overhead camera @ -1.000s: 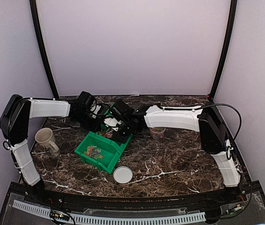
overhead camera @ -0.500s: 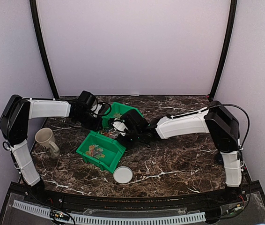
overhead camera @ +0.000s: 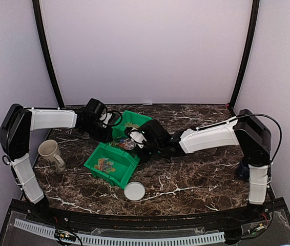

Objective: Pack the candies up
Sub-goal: Scoop the fake candies from the plate.

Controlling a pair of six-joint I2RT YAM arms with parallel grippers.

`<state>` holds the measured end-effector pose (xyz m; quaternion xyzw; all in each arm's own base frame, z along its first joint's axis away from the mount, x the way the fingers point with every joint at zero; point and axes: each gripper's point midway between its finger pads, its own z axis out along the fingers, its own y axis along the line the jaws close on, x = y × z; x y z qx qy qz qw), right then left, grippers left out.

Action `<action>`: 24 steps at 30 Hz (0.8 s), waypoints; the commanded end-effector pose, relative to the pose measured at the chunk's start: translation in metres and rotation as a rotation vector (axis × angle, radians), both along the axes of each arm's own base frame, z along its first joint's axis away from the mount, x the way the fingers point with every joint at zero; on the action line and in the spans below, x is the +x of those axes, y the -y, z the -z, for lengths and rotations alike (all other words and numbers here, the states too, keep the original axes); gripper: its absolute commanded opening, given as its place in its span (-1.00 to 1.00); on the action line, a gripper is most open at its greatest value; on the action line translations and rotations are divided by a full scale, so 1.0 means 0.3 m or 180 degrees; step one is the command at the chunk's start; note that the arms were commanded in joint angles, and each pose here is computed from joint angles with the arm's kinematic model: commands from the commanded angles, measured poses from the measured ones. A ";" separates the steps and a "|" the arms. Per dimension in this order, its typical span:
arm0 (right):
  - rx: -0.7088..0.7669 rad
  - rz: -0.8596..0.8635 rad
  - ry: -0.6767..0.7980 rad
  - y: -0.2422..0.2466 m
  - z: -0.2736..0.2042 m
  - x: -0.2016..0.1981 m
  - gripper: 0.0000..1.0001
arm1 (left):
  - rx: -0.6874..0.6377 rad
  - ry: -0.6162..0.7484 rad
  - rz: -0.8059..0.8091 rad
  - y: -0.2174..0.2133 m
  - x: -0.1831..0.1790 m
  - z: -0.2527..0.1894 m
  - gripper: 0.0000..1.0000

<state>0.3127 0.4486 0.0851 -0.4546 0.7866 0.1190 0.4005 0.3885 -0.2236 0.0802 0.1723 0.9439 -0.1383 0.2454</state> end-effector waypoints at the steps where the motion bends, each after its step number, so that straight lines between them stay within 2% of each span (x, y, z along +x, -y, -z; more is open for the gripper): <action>1: 0.0140 0.0162 0.0158 0.033 -0.077 0.037 -1.00 | -0.0479 0.0427 0.0007 0.059 0.062 -0.228 -1.00; 24: 0.0602 0.0177 0.0361 0.107 -0.191 0.000 -1.00 | -0.0472 0.0358 0.0013 0.059 0.064 -0.204 -1.00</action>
